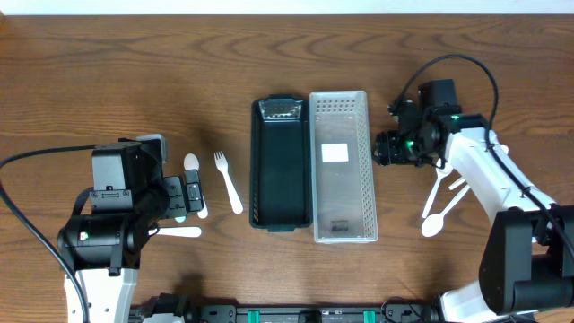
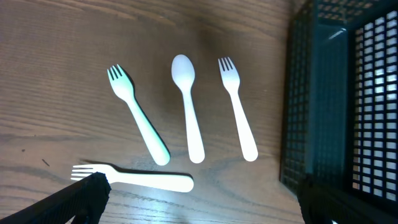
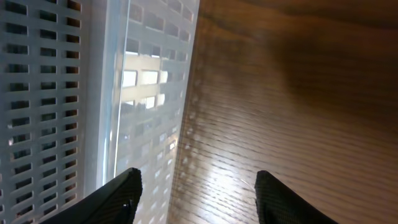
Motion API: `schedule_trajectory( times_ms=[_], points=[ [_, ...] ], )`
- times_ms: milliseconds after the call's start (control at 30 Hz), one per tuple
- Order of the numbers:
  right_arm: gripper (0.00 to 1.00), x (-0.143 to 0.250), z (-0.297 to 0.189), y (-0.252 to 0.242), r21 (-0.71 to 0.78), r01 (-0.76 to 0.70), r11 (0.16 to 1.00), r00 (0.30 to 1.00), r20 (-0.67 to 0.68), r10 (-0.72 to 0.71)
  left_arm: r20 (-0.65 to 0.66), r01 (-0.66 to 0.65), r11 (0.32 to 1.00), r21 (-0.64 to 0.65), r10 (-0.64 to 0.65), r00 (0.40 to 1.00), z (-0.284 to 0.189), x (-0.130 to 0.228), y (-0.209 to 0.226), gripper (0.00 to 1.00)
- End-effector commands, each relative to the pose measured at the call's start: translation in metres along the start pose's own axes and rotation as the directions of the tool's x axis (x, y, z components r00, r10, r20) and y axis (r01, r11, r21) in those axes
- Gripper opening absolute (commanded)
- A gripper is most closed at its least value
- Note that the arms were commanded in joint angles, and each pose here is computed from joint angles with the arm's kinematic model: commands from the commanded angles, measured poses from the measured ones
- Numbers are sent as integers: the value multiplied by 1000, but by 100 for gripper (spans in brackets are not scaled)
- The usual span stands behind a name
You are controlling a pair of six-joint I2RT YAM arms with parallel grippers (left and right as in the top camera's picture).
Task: Pack container
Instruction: 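Push the white basket left against the black tray with the right gripper, then move the right gripper over a white spoon and grasp it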
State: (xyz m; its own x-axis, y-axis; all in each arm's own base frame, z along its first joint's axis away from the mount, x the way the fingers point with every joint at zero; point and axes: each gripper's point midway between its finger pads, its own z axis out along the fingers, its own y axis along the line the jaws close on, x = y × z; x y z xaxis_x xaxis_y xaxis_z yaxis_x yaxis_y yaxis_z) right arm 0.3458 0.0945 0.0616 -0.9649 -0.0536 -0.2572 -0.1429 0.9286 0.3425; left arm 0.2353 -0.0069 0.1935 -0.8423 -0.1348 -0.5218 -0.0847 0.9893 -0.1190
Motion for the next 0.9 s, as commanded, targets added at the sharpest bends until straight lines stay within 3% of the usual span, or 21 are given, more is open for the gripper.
schedule_trajectory(
  times_ms=[0, 100, 267, 433, 533, 667, 867],
  points=[
    [63, -5, 0, 11, -26, 43, 999, 999, 12, -43, 14, 8, 1000, 1, -8, 1000, -3, -5, 0, 98],
    [65, -6, -1, 8, -11, 39, 999, 999, 16, -39, 14, 8, 1000, 1, -8, 1000, -3, -5, 0, 98],
    [71, -4, -7, -35, 186, -116, 976, 993, 33, 112, 14, 8, 1000, 1, -8, 1000, -3, -5, 0, 98],
    [78, 1, -48, -80, 360, -326, 874, 945, 111, 307, 14, 8, 1000, 1, -8, 1000, -3, -5, 0, 98],
    [81, 12, -93, -101, 458, -485, 745, 873, 203, 443, 14, 8, 1000, 1, -8, 1000, -3, -5, 0, 98],
    [97, 25, -117, -104, 452, -594, 666, 802, 269, 533, 14, 8, 1000, 1, -8, 1000, -3, -5, 0, 98],
    [99, 41, -86, -112, 463, -588, 663, 801, 219, 557, 14, 8, 1000, 1, -8, 1000, -3, -5, 0, 98]
  ],
)
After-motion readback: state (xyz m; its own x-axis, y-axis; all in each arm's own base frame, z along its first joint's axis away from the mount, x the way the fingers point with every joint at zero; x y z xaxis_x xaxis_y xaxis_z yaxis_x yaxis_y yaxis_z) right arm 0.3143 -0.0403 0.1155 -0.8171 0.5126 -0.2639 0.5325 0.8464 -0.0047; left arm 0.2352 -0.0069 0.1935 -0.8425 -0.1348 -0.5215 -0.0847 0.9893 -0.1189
